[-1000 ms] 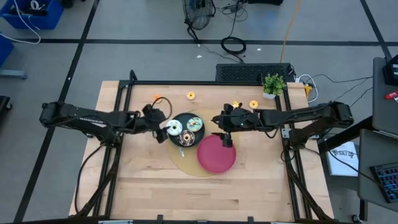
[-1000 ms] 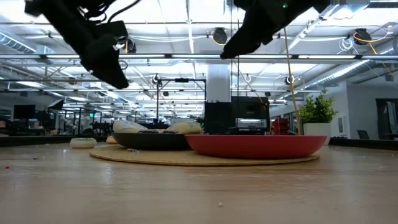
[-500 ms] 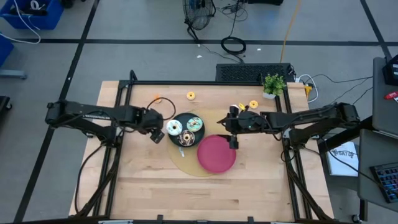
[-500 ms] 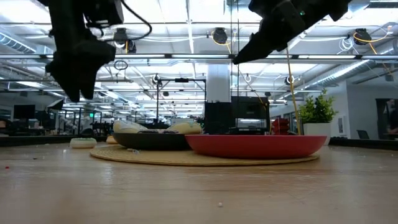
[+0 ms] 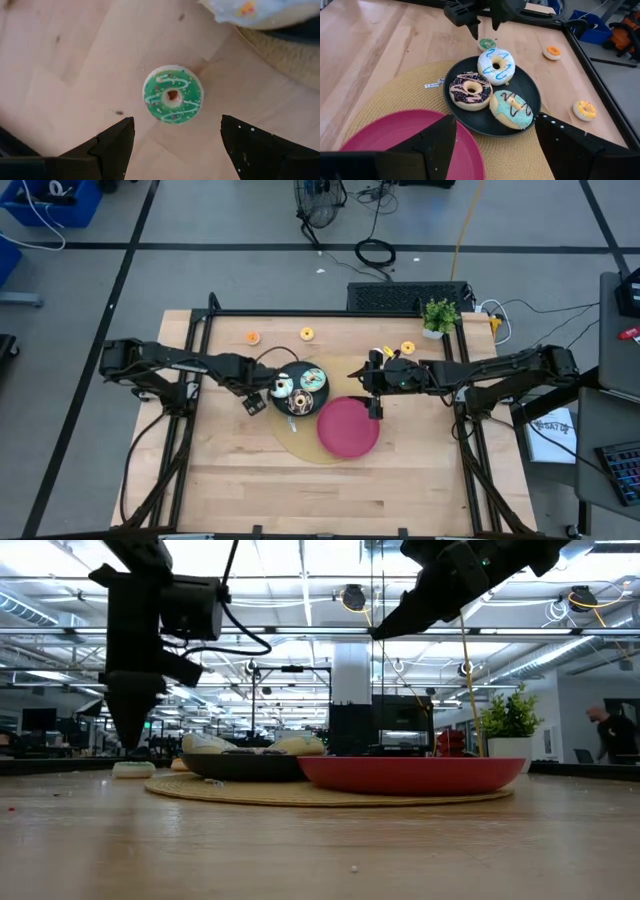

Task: Pick & Place donuts
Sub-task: Put the small green donut on the pink plate

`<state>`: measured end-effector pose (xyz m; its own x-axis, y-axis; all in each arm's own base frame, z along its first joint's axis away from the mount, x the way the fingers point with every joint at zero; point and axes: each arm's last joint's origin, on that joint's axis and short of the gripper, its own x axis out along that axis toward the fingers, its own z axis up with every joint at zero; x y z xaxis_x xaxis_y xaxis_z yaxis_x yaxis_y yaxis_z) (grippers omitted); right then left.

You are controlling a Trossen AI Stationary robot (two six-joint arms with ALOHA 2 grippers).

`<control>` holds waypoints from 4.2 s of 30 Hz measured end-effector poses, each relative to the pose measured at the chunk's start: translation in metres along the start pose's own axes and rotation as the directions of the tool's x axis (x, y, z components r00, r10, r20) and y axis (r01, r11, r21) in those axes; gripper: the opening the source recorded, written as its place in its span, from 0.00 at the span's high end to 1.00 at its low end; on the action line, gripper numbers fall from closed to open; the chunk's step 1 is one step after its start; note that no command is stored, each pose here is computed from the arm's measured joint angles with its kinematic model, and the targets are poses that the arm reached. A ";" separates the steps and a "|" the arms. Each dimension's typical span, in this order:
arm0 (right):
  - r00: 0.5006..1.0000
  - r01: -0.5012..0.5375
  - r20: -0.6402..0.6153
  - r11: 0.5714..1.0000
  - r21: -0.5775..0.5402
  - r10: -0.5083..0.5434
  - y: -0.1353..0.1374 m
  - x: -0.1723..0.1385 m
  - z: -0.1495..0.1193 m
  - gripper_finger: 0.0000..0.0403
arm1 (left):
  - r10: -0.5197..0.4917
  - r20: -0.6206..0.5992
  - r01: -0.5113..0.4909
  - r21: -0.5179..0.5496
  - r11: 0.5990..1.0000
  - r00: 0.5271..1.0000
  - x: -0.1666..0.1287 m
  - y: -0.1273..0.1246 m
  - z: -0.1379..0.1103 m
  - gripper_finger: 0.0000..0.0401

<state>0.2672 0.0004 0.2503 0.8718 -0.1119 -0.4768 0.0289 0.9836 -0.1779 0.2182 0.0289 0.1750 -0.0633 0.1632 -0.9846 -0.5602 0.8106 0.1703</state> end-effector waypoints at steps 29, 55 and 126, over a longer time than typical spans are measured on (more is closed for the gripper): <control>0.997 -0.078 0.010 0.996 0.041 0.078 0.002 0.000 0.000 0.36 | -0.070 -0.011 0.069 0.409 0.910 0.997 0.022 0.020 0.012 0.29; 0.997 -0.076 0.011 0.996 0.045 0.075 0.002 0.000 0.000 0.36 | -0.101 0.049 0.074 0.395 0.916 0.994 0.041 0.017 0.007 0.29; 0.953 -0.038 0.303 0.999 0.037 0.025 0.020 0.117 -0.033 0.36 | -0.088 0.411 -0.161 0.533 0.831 0.907 -0.078 -0.103 0.071 0.78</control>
<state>0.3538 0.0020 0.1625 0.9794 -0.0389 -0.1982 0.0135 0.9917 -0.1279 0.3392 -0.0275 0.2367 0.3312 0.3080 -0.8919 -0.0149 0.9468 0.3214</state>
